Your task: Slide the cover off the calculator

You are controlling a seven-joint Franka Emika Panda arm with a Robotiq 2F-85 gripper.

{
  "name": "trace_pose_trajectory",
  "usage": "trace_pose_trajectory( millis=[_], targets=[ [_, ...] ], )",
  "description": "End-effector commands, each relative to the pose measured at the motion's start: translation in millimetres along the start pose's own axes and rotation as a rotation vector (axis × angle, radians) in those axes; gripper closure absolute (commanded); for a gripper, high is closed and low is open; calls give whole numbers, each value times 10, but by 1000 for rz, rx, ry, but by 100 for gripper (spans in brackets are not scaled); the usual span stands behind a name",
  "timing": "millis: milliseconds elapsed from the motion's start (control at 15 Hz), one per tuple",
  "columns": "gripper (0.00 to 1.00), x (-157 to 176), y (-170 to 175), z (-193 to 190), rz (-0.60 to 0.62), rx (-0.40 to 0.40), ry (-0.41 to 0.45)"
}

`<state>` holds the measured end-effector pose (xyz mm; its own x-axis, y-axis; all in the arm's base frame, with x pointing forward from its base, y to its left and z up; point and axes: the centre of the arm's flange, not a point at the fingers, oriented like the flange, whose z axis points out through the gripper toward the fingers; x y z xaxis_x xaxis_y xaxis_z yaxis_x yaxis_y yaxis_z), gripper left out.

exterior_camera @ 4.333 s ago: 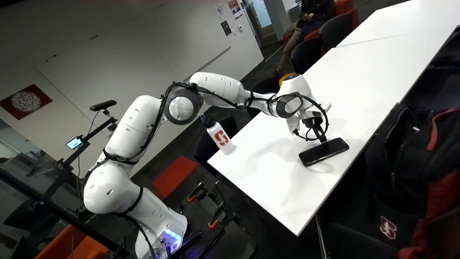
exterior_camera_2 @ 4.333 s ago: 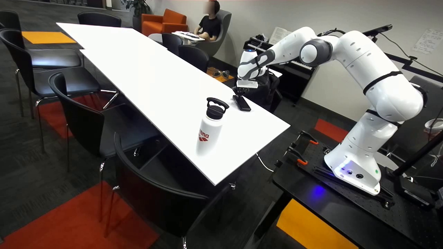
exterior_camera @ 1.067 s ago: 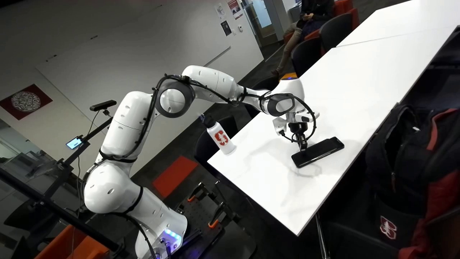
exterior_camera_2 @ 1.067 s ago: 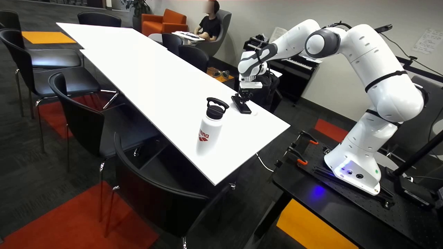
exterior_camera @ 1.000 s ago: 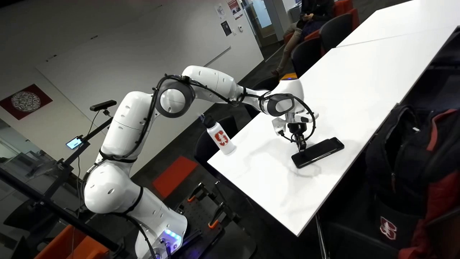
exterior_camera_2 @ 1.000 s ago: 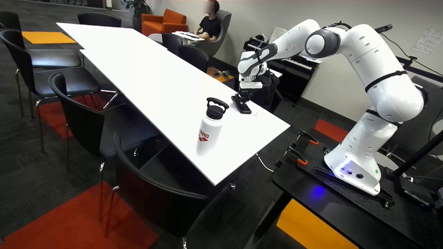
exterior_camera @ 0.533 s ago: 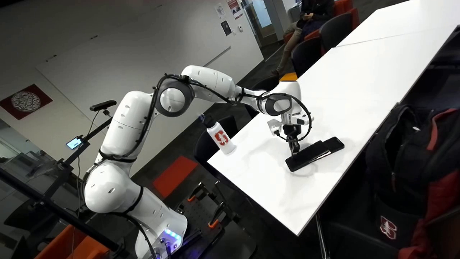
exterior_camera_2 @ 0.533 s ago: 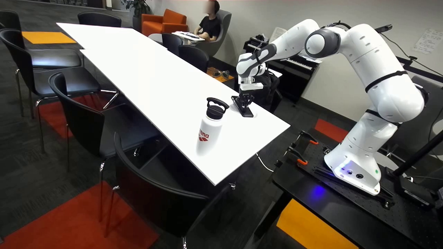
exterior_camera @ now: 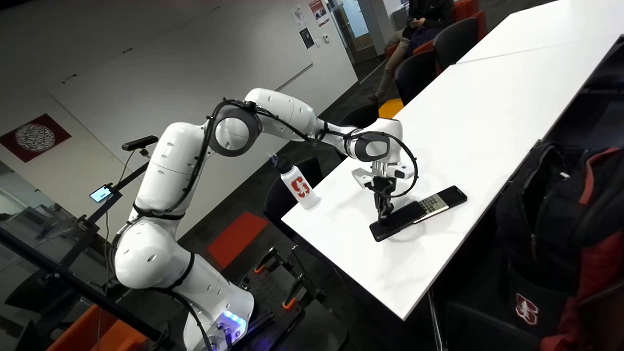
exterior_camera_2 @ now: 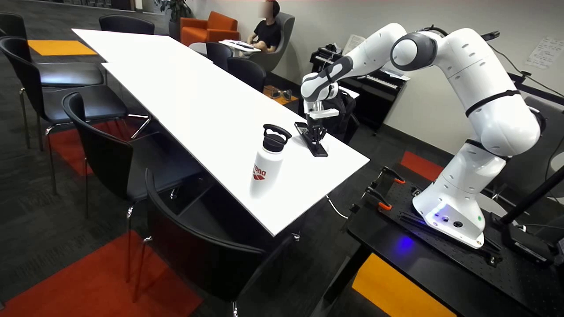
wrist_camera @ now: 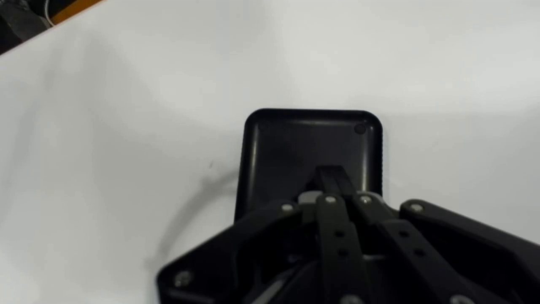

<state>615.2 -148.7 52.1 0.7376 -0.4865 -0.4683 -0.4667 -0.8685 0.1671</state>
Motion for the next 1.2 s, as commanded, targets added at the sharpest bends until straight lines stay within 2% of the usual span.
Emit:
trace_pose_trajectory(
  millis=[0,400,600,867,1133],
  targets=[
    [100,-415,169,-147,20,44,98],
    [100,-799,543,-802,73,191,446],
    [100,-982,704,-1095,113,260,592],
    [100,-1195,812,-1324,141,295,695],
    [100,-1309,843,-1444,155,304,733]
  ],
)
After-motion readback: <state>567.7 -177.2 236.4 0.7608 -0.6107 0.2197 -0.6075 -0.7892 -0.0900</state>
